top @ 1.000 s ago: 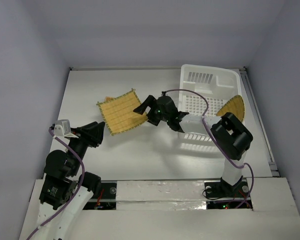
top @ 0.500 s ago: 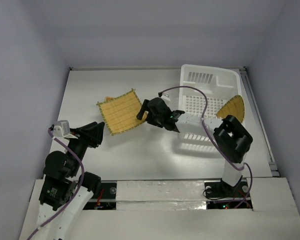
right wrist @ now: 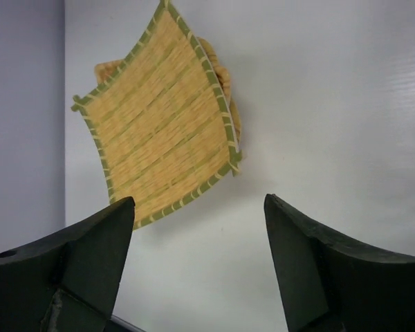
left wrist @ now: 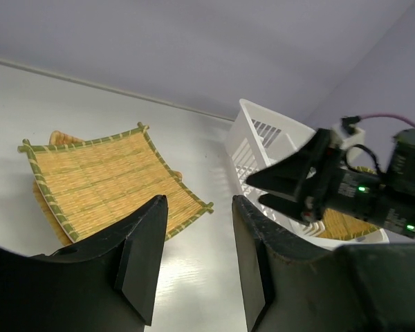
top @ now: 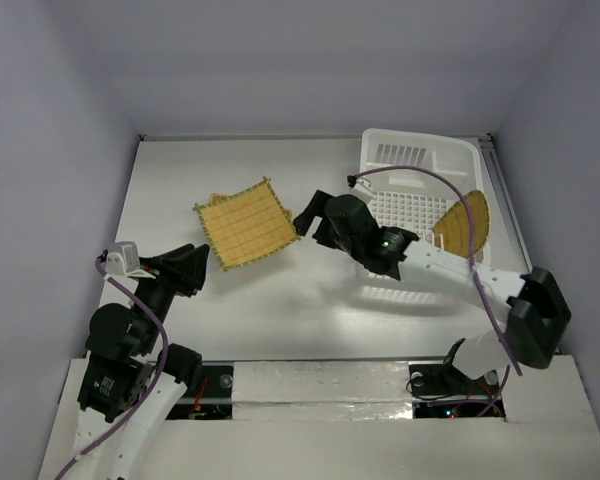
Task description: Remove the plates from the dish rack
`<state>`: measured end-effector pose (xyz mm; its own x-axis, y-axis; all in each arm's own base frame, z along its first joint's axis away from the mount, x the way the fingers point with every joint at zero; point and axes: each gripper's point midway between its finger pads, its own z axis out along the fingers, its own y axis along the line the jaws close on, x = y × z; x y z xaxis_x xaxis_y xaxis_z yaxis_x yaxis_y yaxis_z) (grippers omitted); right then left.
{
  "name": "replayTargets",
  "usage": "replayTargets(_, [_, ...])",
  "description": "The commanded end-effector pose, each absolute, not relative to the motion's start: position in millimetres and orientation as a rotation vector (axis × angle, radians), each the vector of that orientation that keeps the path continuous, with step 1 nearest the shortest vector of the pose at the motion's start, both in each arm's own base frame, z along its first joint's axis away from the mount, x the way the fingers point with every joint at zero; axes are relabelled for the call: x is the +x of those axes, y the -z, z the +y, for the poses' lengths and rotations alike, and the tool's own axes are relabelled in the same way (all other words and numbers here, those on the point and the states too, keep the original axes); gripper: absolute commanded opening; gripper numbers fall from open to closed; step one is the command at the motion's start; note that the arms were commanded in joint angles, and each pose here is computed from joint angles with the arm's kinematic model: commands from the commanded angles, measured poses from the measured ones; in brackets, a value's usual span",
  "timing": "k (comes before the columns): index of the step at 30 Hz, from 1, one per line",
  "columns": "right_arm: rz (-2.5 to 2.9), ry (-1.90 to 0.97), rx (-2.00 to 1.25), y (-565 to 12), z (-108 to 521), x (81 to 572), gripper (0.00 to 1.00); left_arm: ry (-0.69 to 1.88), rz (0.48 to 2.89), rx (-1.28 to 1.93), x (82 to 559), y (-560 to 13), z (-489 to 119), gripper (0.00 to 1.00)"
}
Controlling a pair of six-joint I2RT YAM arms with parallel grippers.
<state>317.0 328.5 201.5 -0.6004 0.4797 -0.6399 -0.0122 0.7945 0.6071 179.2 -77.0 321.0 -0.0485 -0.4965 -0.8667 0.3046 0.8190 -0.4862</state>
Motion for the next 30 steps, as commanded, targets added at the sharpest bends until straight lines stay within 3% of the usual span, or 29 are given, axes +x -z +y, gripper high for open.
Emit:
replayTargets(1, [2.044,-0.577,0.402,-219,277,305,0.78,0.678,1.42,-0.152,175,-336,-77,0.39])
replayTargets(2, [1.989,-0.57,0.432,-241,257,299,0.38,0.68,1.417,-0.151,175,-336,-77,0.39])
replayTargets(3, [1.959,-0.52,0.454,-251,240,296,0.16,0.681,1.418,-0.149,175,-336,-77,0.39])
replayTargets(4, [1.934,-0.367,0.493,-253,204,294,0.03,0.682,1.415,-0.147,174,-337,-78,0.39])
replayTargets(5, [1.908,-0.309,0.509,-262,184,292,0.0,0.685,1.414,-0.14,174,-337,-78,0.39])
replayTargets(7, [1.818,-0.162,0.612,-294,117,281,0.0,0.692,1.408,-0.131,172,-338,-80,0.39])
replayTargets(10, [1.772,0.081,0.729,-296,41,270,0.0,0.699,1.4,-0.12,171,-340,-81,0.36])
replayTargets(13, [1.762,0.206,0.763,-294,1,261,0.0,0.725,1.403,-0.076,169,-339,-89,0.36])
replayTargets(16, [1.746,0.342,0.831,-292,-33,251,0.38,0.74,1.418,-0.047,169,-338,-94,0.36])
replayTargets(17, [1.749,0.394,0.855,-291,-45,245,0.63,0.751,1.419,-0.037,167,-338,-96,0.36])
replayTargets(20, [1.766,0.501,0.848,-290,-61,243,0.81,0.761,1.409,-0.025,164,-340,-97,0.36])
replayTargets(22, [1.784,0.557,0.864,-285,-72,242,0.81,0.772,1.395,-0.021,160,-342,-97,0.37])
replayTargets(30, [1.927,0.699,0.809,-245,-82,262,0.55,0.79,1.368,-0.012,152,-347,-96,0.4])
